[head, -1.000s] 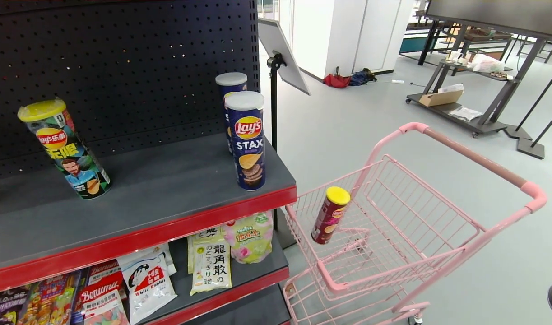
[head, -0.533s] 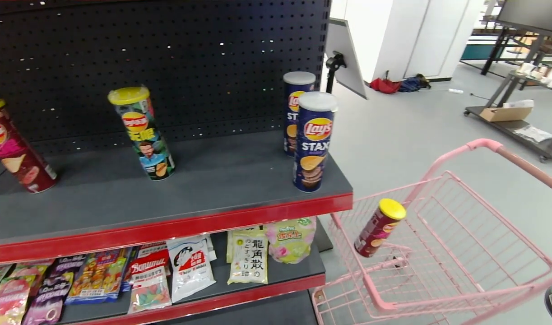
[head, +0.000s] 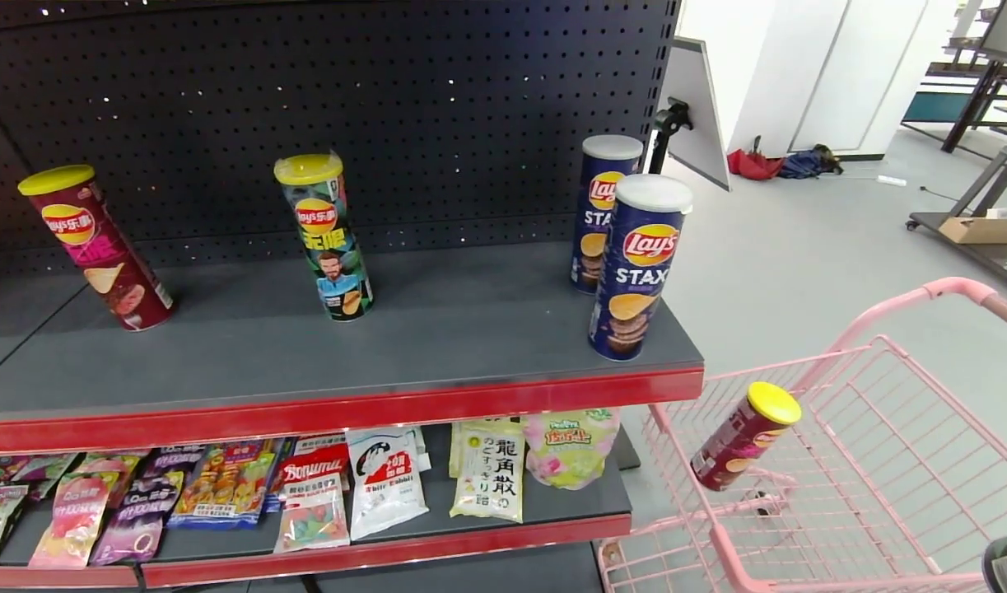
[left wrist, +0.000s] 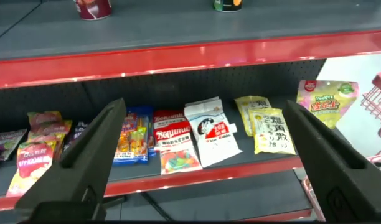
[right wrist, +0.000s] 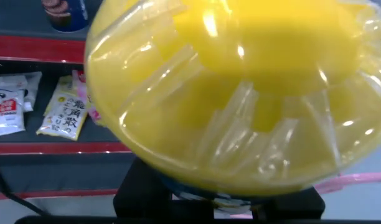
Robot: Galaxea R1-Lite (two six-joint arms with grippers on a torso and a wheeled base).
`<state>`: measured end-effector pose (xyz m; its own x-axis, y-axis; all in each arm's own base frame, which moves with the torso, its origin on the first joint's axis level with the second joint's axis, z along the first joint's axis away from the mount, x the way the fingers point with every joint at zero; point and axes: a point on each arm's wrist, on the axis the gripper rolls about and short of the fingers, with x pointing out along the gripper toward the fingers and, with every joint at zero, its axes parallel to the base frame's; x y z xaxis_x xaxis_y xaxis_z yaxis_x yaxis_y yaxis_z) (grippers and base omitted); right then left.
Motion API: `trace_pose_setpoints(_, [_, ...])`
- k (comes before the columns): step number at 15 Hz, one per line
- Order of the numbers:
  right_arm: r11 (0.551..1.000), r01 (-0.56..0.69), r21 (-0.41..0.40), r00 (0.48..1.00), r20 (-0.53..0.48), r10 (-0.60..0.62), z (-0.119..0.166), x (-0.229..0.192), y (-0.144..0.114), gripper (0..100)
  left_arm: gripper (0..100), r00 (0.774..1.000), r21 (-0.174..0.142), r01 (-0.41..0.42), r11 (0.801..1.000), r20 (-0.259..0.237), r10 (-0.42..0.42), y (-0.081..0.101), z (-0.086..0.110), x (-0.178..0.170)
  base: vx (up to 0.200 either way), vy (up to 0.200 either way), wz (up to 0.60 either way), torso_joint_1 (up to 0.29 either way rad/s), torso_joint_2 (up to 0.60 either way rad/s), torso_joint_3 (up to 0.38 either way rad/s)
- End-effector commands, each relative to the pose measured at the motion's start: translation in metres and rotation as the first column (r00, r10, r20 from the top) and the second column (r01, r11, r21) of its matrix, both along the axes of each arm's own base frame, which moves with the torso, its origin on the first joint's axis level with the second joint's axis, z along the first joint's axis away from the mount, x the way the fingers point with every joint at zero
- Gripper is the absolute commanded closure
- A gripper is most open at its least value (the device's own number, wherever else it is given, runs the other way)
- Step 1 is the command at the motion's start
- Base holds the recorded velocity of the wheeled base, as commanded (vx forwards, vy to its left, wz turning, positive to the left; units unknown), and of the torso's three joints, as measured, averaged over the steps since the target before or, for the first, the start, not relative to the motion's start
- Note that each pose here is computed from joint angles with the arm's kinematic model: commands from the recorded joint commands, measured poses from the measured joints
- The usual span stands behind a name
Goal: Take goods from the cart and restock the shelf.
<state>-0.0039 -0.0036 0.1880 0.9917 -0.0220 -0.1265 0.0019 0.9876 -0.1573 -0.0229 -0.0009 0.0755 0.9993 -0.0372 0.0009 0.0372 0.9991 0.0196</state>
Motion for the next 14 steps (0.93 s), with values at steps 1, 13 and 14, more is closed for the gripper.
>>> trace_pose_setpoints(1, [1.0, -0.01, 0.005, 0.999, 0.031, 0.01, -0.0034, -0.0073, -0.0007, 100, 0, 1.0, 0.0, 0.0, 1.0, -0.001, 0.0, 0.0, 0.0, 0.0001, 0.0, 0.2, 0.0, 0.002, 0.0, 0.002])
trace_pose_setpoints(13, [0.993, -0.117, 0.014, 0.993, 0.032, 0.117, -0.0102, -0.0109, 0.0007, 100, 0, 1.0, 0.0, 0.0, 1.0, 0.001, 0.0, 0.0, 0.0004, -0.0001, 0.0, 0.2, 0.0, 0.002, 0.0, 0.002])
trace_pose_setpoints(14, [0.991, -0.132, 0.015, 0.991, 0.034, 0.132, -0.0103, -0.0112, 0.001, 100, 0, 1.0, 0.0, 0.0, 1.0, -0.001, 0.0, 0.0, 0.0, 0.0001, 0.0, 0.2, 0.0, 0.002, 0.0, -0.002])
